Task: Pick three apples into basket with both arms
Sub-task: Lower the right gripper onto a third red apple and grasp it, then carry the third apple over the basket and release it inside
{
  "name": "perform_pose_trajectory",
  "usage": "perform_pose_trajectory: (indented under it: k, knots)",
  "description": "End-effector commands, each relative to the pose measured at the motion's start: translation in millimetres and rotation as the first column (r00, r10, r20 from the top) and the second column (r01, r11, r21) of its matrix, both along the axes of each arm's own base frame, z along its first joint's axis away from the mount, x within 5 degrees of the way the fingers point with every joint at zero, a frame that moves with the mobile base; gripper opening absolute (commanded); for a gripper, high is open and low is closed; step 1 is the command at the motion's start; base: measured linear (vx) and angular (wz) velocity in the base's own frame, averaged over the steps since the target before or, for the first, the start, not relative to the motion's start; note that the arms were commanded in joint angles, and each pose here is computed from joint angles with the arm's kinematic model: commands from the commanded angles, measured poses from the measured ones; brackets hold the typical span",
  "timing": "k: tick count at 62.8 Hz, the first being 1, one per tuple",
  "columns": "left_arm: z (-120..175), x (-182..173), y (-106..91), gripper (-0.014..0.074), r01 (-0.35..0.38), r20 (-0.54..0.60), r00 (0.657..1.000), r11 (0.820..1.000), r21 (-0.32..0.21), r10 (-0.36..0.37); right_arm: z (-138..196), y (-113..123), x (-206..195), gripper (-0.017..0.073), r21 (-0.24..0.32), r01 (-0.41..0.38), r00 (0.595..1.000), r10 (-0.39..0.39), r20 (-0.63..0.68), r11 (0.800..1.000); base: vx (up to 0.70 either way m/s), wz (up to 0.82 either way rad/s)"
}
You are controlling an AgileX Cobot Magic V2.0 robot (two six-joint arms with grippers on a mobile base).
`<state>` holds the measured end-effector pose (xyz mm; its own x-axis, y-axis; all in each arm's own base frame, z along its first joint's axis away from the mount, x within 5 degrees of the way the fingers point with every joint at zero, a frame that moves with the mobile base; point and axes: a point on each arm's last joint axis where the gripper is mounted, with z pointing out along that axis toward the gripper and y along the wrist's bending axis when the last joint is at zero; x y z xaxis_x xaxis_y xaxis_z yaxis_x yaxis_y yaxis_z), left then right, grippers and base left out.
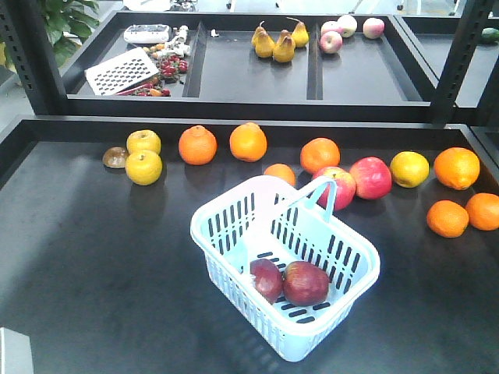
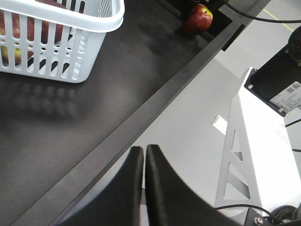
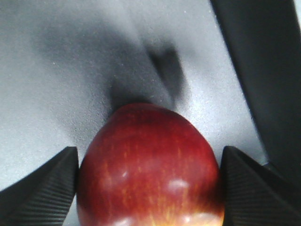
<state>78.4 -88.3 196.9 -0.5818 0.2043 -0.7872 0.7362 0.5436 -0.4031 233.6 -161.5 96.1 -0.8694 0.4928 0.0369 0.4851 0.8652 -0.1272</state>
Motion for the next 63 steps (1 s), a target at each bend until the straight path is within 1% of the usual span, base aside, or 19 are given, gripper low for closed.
perform_pose_trajectory:
  k: [1, 7, 12, 16, 18, 21, 23, 25, 28, 30, 35, 40, 43, 44, 47, 52, 53, 57, 63]
  knots:
    - [7.2, 2.9, -1.2, -0.0006, -0.003, 0.021, 1.000, 1.000, -0.018, 0.003, 26.4, -1.0, 4.8, 0.0227, -0.020, 0.007, 0.996, -0.005, 0.090, 1.000, 0.00, 0.00]
    - [7.2, 2.9, -1.2, -0.0006, -0.003, 0.021, 1.000, 1.000, -0.018, 0.003, 45.5, 3.2, 8.5, 0.0076, 0.004, 0.001, 0.986, -0.002, 0.164, 1.000, 0.00, 0.00]
    - [7.2, 2.9, -1.2, -0.0006, -0.003, 0.021, 1.000, 1.000, -0.018, 0.003, 65.9, 9.0, 12.8, -0.0016, 0.041, -0.022, 0.969, 0.012, 0.247, 0.999, 0.00, 0.00]
    - [7.2, 2.9, -1.2, -0.0006, -0.003, 0.021, 1.000, 1.000, -0.018, 0.003, 82.8, 14.9, 15.1, -0.0011, 0.064, -0.070, 0.947, 0.046, 0.317, 0.996, 0.00, 0.00]
    - [7.2, 2.9, -1.2, -0.0006, -0.003, 0.021, 1.000, 1.000, -0.018, 0.003, 90.9, 19.5, 15.8, -0.0010, 0.093, -0.079, 0.934, 0.042, 0.354, 0.993, 0.00, 0.00]
    - [7.2, 2.9, -1.2, -0.0006, -0.003, 0.021, 1.000, 1.000, -0.018, 0.003, 106.1, 26.4, 15.8, -0.0008, 0.114, -0.107, 0.906, 0.050, 0.421, 0.988, 0.00, 0.00]
    - [7.2, 2.9, -1.2, -0.0006, -0.003, 0.021, 1.000, 1.000, -0.018, 0.003, 114.7, 31.2, 15.6, -0.0008, 0.124, -0.140, 0.884, 0.068, 0.462, 0.982, 0.00, 0.00]
    - [7.2, 2.9, -1.2, -0.0006, -0.003, 0.021, 1.000, 1.000, -0.018, 0.003, 124.1, 37.4, 15.4, -0.0008, 0.153, -0.159, 0.859, 0.060, 0.509, 0.975, 0.00, 0.00]
    - [7.2, 2.9, -1.2, -0.0006, -0.003, 0.021, 1.000, 1.000, -0.018, 0.003, 139.8, 46.1, 13.5, -0.0007, 0.167, -0.206, 0.814, 0.074, 0.576, 0.964, 0.00, 0.00]
    - [7.2, 2.9, -1.2, -0.0006, -0.003, 0.021, 1.000, 1.000, -0.018, 0.003, 148.8, 52.2, 12.3, -0.0006, 0.171, -0.254, 0.781, 0.098, 0.616, 0.952, 0.00, 0.00]
    - [7.2, 2.9, -1.2, -0.0006, -0.003, 0.021, 1.000, 1.000, -0.018, 0.003, 172.0, 67.2, 8.5, -0.0004, 0.190, -0.326, 0.686, 0.093, 0.721, 0.926, 0.00, 0.00]
    - [7.2, 2.9, -1.2, -0.0006, -0.003, 0.021, 1.000, 1.000, -0.018, 0.003, 189.5, 86.5, 5.1, -0.0003, 0.201, -0.413, 0.585, 0.090, 0.806, 0.888, 0.00, 0.00]
    - [7.2, 2.9, -1.2, -0.0006, -0.003, 0.021, 1.000, 1.000, -0.018, 0.003, 195.6, 98.6, 4.1, -0.0002, 0.192, -0.457, 0.543, 0.102, 0.833, 0.869, 0.00, 0.00]
    - [7.2, 2.9, -1.2, -0.0006, -0.003, 0.021, 1.000, 1.000, -0.018, 0.003, 197.1, 105.2, 4.5, -0.0002, 0.191, -0.479, 0.529, 0.108, 0.842, 0.857, 0.00, 0.00]
    - [7.2, 2.9, -1.2, -0.0006, -0.003, 0.021, 1.000, 1.000, -0.018, 0.003, 199.2, 119.2, 6.1, -0.0001, 0.193, -0.520, 0.507, 0.119, 0.853, 0.832, 0.00, 0.00]
    - [7.2, 2.9, -1.2, -0.0006, -0.003, 0.021, 1.000, 1.000, -0.018, 0.003, 200.2, 154.0, 12.7, -0.0001, 0.181, -0.613, 0.474, 0.175, 0.863, 0.769, 0.00, 0.00]
    - [7.2, 2.9, -1.2, -0.0006, -0.003, 0.021, 1.000, 1.000, -0.018, 0.003, 200.3, 159.7, 13.8, -0.0001, 0.173, -0.626, 0.466, 0.187, 0.865, 0.761, 0.00, 0.00]
    - [7.2, 2.9, -1.2, -0.0006, -0.003, 0.021, 1.000, 1.000, -0.018, 0.003, 201.1, 184.7, 18.4, 0.0001, 0.120, -0.666, 0.420, 0.236, 0.877, 0.736, 0.00, 0.00]
    - [7.2, 2.9, -1.2, -0.0006, -0.003, 0.021, 1.000, 1.000, -0.018, 0.003, 198.2, 218.5, 26.5, 0.0009, 0.044, -0.691, 0.359, 0.289, 0.887, 0.722, 0.00, 0.00]
